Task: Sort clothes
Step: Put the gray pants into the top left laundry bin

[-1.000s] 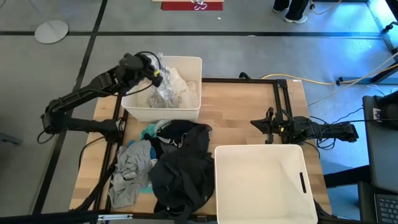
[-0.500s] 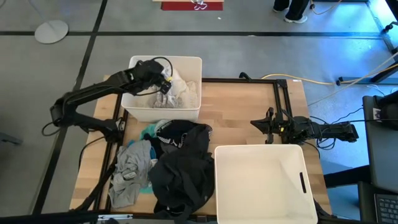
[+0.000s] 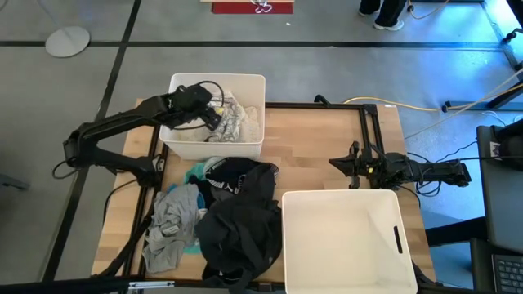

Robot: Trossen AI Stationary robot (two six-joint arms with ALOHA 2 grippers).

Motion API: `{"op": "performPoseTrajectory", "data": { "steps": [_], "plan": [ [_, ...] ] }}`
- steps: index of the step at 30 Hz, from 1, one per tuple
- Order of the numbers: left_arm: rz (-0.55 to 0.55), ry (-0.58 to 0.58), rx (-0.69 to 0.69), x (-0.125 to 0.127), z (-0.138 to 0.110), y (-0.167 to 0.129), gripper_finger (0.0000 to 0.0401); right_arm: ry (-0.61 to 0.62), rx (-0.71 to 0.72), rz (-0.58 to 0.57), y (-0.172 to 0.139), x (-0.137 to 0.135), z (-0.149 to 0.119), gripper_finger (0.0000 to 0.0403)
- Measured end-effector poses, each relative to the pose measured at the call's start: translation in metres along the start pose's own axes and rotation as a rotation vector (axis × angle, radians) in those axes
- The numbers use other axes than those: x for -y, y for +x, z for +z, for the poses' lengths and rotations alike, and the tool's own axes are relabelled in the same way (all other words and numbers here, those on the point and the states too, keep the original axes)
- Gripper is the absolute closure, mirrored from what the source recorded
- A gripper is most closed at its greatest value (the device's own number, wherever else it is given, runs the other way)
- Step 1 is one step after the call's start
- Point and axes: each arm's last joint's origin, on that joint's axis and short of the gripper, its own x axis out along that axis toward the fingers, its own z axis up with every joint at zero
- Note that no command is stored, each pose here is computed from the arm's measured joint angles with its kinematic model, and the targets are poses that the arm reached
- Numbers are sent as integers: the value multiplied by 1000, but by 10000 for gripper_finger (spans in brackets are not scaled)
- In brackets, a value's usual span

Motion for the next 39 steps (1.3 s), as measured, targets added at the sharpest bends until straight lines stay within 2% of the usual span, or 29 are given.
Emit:
{"op": "performPoseTrajectory", "data": {
  "steps": [3, 7, 10, 12, 19, 27, 39],
  "plan": [
    [-78, -21, 37, 2, -2, -25, 191, 0, 0, 0, 0, 0, 0, 400],
    [-255, -85, 65, 6, -9, -59, 191, 0, 0, 0, 0, 0, 0, 400],
    [-397, -121, 16, 11, -21, -78, 191, 0, 0, 0, 0, 0, 0, 400],
    [-450, -143, -49, 14, -31, -86, 191, 0, 0, 0, 0, 0, 0, 400],
    [-461, -164, -328, 27, -63, -103, 191, 0, 1, 0, 0, 0, 0, 400],
    [-516, -228, -593, 47, -81, -116, 191, 0, 0, 0, 0, 0, 0, 400],
    [-456, -206, -776, 84, -110, -136, 191, -2, -5, 1, 0, 0, -1, 400]
  ]
}}
